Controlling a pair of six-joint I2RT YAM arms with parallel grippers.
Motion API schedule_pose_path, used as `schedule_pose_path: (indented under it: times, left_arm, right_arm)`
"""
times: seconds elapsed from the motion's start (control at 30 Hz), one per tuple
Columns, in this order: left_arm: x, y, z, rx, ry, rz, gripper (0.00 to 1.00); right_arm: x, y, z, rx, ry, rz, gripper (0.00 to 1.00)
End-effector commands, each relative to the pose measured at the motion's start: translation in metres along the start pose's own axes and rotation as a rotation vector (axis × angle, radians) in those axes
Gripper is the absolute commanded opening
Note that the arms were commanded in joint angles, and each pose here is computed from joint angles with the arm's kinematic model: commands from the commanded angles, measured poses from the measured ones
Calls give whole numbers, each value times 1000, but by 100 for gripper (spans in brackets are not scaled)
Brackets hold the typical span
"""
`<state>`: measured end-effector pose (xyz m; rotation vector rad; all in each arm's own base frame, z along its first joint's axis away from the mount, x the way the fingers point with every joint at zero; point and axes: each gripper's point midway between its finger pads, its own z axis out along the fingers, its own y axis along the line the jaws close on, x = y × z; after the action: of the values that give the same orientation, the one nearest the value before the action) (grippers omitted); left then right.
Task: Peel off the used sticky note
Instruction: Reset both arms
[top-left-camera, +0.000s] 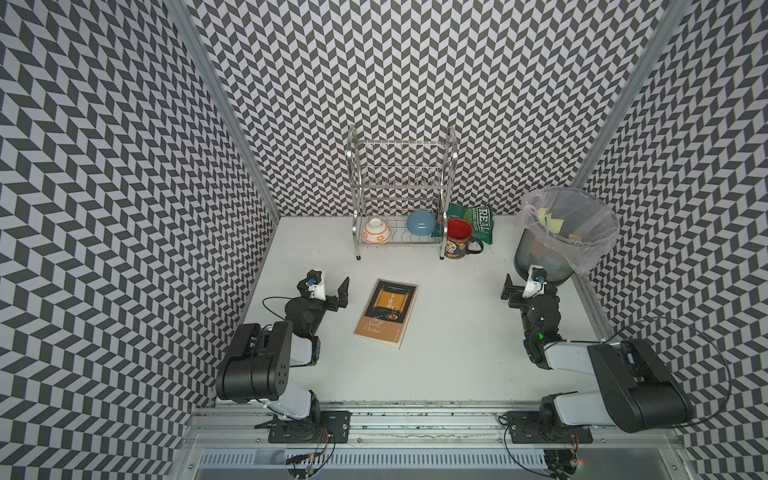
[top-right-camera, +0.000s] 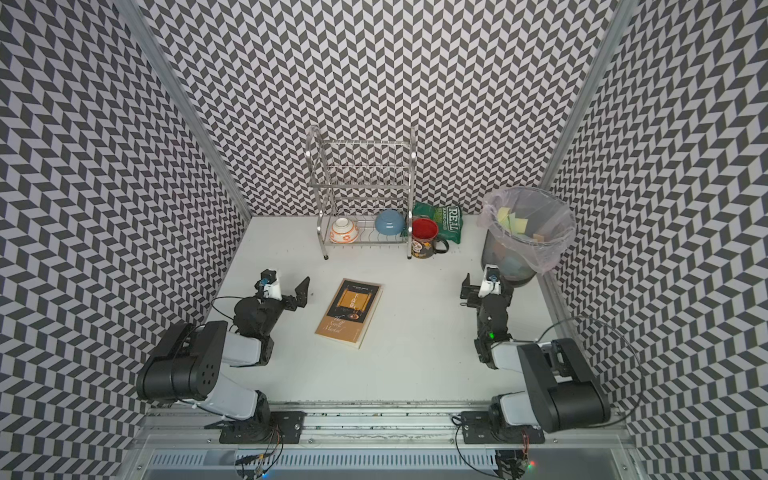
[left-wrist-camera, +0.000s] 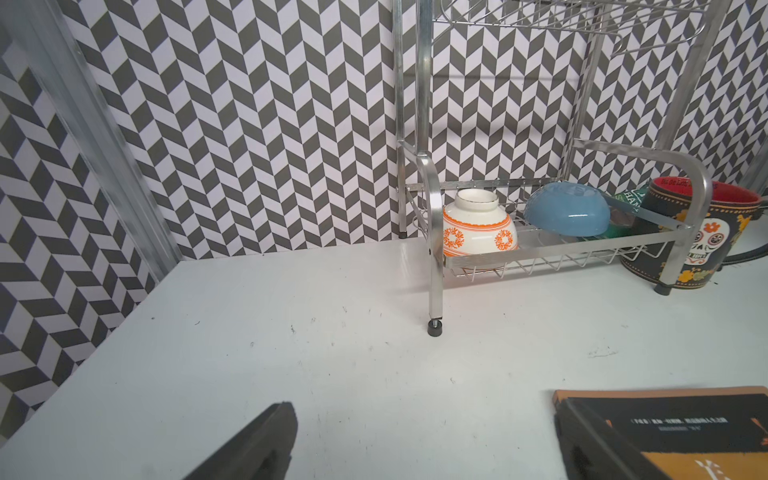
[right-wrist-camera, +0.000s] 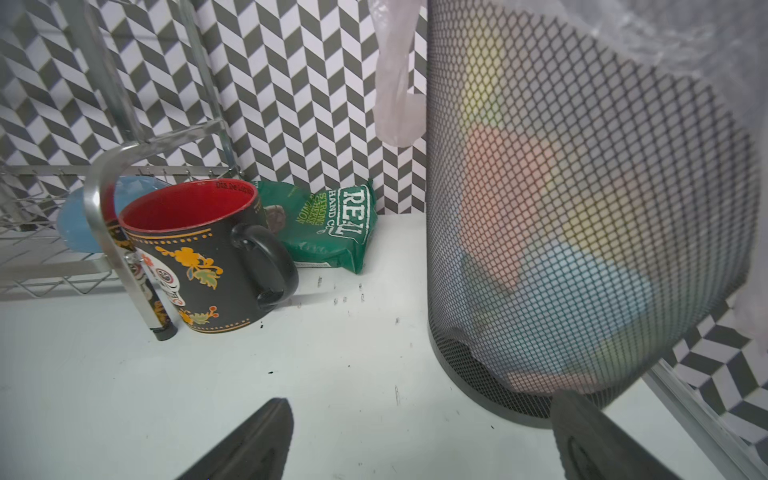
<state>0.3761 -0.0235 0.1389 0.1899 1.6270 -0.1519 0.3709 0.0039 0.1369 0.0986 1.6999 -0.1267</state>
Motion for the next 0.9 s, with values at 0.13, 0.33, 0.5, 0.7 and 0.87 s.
schedule_pose_path:
  times: [0.13,0.33,0.5,0.7,0.87]
  left_arm:
    - [-9,2,1,-13,-30,17,100]
    - [-8,2,1,-13,-28,16,100]
    - [-8,2,1,-13,-28,17,100]
    - [-9,2,2,-13,-28,16,100]
    - [-8,2,2,-13,-27,17,100]
  right_arm:
    - [-19,3,10,-97,-115,46,100]
    - [-17,4,13,-103,-91,44,100]
    - [-15,5,15,-107,-76,38,100]
    - [-15,5,15,-107,-76,39,100]
    - [-16,5,15,-107,-78,39,100]
